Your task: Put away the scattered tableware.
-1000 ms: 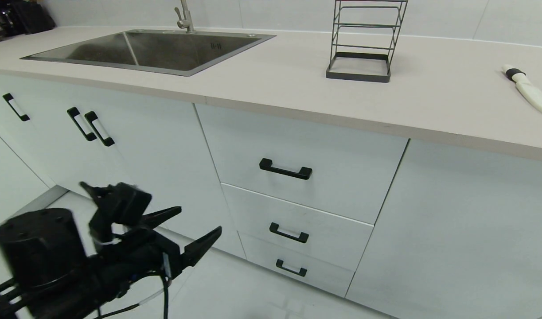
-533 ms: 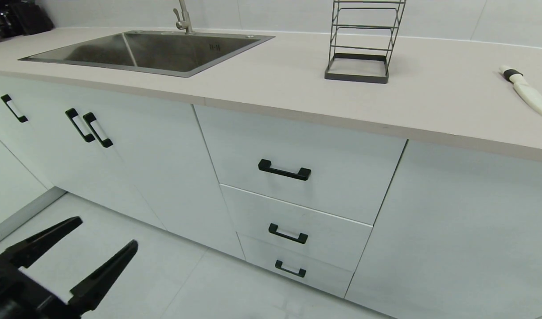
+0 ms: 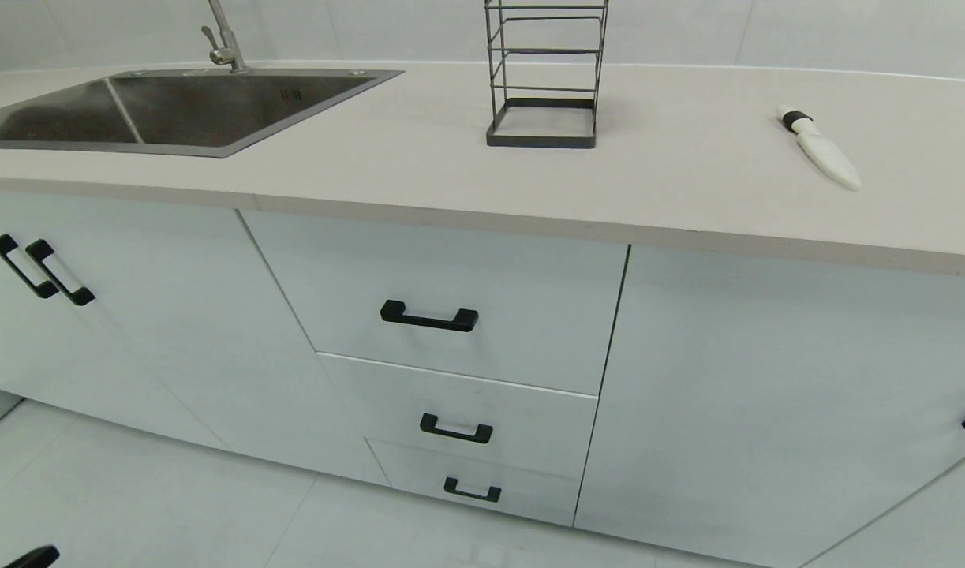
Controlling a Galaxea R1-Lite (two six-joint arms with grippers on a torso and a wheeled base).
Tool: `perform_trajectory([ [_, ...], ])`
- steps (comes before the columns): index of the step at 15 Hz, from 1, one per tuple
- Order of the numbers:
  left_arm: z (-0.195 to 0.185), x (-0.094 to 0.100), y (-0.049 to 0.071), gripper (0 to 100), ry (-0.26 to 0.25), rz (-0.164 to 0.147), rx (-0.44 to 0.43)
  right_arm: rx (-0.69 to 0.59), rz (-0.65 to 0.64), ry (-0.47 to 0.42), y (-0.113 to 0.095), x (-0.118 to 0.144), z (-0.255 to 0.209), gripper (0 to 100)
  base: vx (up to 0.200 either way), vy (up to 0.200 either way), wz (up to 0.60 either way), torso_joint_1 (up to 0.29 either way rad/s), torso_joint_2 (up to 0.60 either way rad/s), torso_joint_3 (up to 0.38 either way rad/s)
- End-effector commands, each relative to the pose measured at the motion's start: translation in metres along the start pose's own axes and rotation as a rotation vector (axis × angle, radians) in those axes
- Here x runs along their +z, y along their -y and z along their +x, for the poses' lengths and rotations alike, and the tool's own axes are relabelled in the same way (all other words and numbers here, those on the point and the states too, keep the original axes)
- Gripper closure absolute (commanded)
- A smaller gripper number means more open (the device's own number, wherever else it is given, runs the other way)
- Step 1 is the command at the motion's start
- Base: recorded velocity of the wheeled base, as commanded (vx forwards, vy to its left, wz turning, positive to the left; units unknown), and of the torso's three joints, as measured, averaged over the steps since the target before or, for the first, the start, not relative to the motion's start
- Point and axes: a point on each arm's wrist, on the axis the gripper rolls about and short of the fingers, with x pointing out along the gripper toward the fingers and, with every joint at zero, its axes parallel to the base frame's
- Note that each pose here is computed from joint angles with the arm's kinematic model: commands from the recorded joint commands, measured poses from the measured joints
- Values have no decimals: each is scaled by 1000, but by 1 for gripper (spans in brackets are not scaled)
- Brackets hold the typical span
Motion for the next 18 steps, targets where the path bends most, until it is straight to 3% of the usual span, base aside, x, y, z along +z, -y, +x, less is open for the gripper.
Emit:
perform_trajectory([
  [1,-23,-30,6,0,6,56,22,2,0,-1,0,0,0,0,0,0,-600,-2,2,17],
  [2,-23,-31,6,0,-5,58,29,2,2,-1,0,0,0,0,0,0,-600,-2,7,2],
  [3,-23,-31,7,0,-7,56,101,0,3,0,0,0,0,0,0,0,-600,-2,2,2],
  [5,-27,-33,10,0,32,65,195,0,3,0,0,0,0,0,0,0,-600,0,7,7],
  [11,-29,-36,9,0,37,37,229,0,2,0,0,0,0,0,0,0,-100,1,0,0],
  [12,-29,-36,9,0,38,43,227,0,0,0,0,0,0,0,0,0,0,0,0,0],
  [14,-29,-37,9,0,37,23,231,0,2,0,0,0,0,0,0,0,0,0,0,0],
  [16,-29,-37,8,0,40,-31,271,0,0,0,0,0,0,0,100,0,0,4,-1,1],
  [18,-29,-37,8,0,41,-37,273,0,0,0,0,0,0,0,200,0,0,2,2,5],
])
